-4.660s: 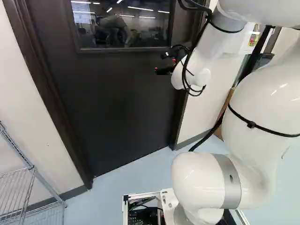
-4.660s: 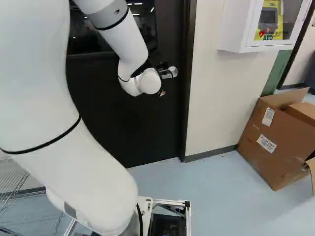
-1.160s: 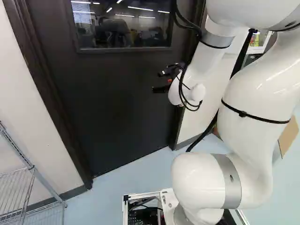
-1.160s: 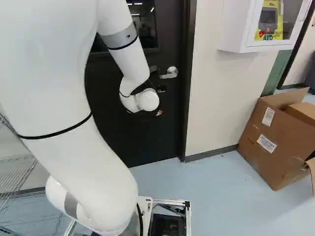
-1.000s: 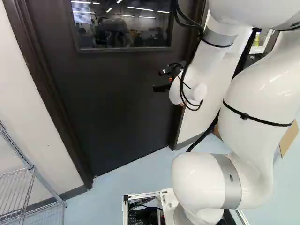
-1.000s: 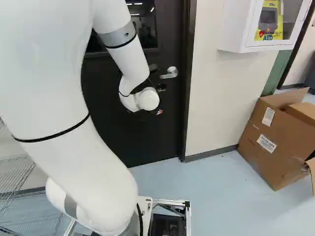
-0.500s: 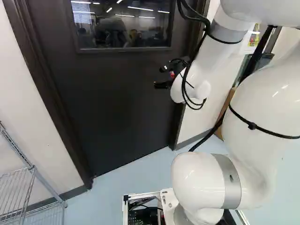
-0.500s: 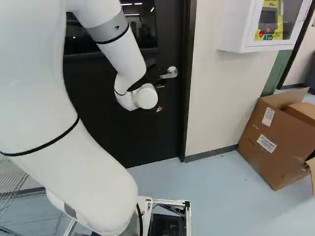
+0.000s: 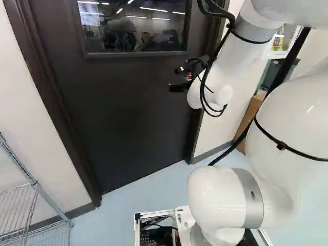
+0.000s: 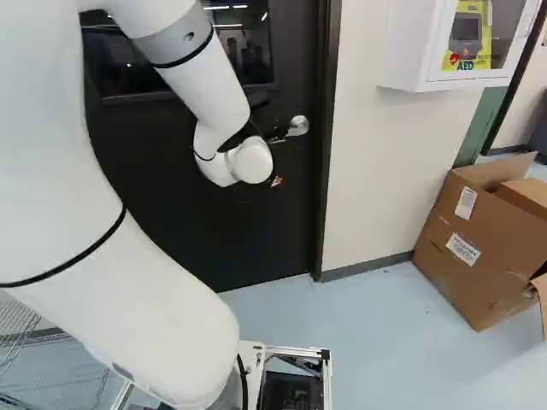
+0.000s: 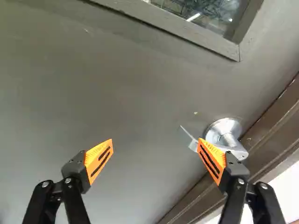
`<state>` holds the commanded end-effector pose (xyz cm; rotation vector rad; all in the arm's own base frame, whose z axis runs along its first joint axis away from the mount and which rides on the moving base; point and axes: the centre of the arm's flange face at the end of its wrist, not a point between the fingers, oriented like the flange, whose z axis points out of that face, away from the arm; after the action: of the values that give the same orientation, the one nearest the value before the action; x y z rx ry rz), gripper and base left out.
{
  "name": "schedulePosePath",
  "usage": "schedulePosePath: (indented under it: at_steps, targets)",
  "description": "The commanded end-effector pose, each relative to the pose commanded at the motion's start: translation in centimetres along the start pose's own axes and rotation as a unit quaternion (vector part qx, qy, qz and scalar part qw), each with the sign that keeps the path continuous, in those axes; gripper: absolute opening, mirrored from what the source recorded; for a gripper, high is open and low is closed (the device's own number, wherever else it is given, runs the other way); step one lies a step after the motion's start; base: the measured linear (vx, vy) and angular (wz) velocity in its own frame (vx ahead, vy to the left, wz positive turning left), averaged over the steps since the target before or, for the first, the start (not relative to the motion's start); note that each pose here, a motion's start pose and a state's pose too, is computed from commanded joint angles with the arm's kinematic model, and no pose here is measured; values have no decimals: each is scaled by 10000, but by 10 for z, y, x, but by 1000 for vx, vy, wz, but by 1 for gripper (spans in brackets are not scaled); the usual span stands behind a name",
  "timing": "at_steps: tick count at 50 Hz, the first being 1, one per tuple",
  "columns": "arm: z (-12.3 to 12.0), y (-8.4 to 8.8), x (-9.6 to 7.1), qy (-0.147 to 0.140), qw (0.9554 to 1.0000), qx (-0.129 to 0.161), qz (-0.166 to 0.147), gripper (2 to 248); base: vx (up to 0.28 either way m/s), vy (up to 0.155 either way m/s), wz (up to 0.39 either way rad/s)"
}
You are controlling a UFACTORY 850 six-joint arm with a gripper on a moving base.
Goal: Open the door and move inside
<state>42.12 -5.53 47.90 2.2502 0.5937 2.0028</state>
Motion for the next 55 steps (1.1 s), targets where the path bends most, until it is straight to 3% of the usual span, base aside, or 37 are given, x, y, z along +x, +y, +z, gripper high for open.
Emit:
schedulePosePath:
  at_steps: [34,55]
  targets:
    - [28,19,37,359,9992,-47,-167,247,0,0,0]
    - [35,22,40,386,9991,-50,-179,247,0,0,0]
